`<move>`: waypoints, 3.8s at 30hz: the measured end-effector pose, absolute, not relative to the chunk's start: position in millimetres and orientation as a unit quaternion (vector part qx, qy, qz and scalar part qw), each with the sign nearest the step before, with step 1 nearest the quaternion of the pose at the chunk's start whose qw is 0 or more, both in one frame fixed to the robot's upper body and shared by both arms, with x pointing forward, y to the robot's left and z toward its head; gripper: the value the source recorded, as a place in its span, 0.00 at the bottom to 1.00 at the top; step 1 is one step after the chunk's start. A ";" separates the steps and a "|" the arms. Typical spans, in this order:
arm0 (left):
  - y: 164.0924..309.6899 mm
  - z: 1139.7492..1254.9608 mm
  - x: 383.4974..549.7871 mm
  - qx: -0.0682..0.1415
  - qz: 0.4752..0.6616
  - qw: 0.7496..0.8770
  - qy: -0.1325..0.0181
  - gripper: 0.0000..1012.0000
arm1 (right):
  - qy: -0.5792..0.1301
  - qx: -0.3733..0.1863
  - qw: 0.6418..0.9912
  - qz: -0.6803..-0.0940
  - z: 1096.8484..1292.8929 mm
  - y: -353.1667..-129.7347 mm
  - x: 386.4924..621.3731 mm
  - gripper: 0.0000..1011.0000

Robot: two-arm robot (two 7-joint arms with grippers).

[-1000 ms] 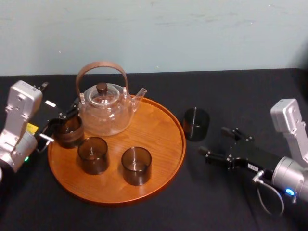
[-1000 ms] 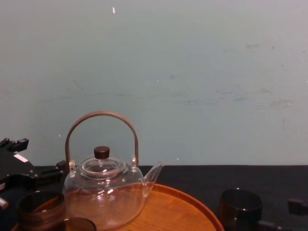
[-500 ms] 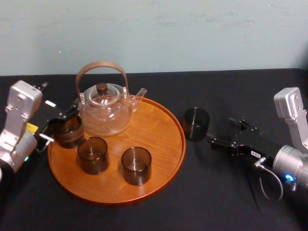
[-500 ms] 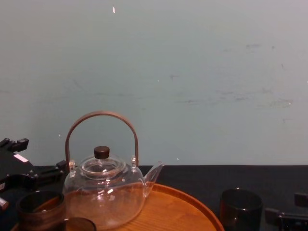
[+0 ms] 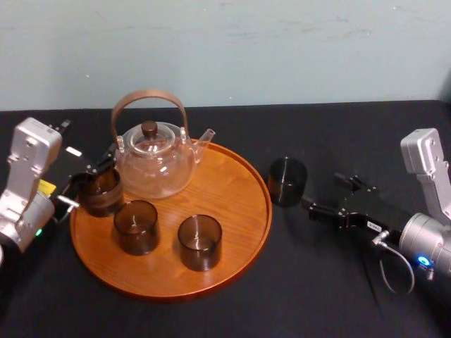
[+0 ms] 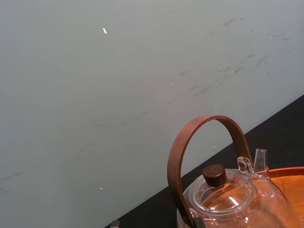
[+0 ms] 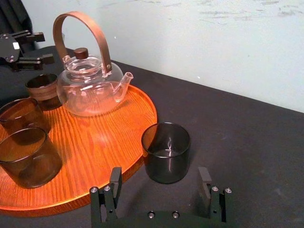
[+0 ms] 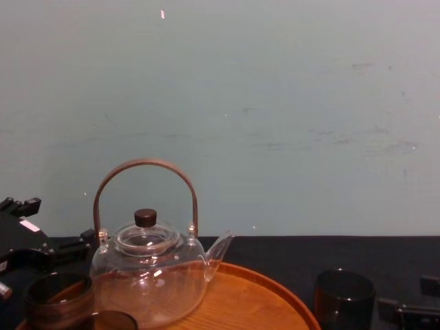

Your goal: Pick up the glass from the table and place it on the tray.

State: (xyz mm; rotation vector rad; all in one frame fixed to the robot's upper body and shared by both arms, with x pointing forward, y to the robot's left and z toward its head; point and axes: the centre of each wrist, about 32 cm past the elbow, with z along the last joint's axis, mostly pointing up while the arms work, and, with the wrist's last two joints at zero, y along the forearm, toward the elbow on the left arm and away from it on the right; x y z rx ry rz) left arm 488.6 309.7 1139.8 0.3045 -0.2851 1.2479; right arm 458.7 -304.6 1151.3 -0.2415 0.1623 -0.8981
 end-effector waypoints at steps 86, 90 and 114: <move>309.7 1139.8 488.6 0.142 0.580 0.791 -0.132 0.99 | 0.092 -0.132 0.904 -0.397 1128.5 -292.2 559.3 0.99; 309.7 1139.8 488.6 0.142 0.580 0.791 -0.132 0.99 | 0.092 -0.132 0.904 -0.397 1126.1 -291.9 563.5 0.99; 309.7 1139.8 488.6 0.141 0.580 0.791 -0.132 0.99 | 0.094 -0.136 0.903 -0.396 1121.1 -290.4 567.5 0.99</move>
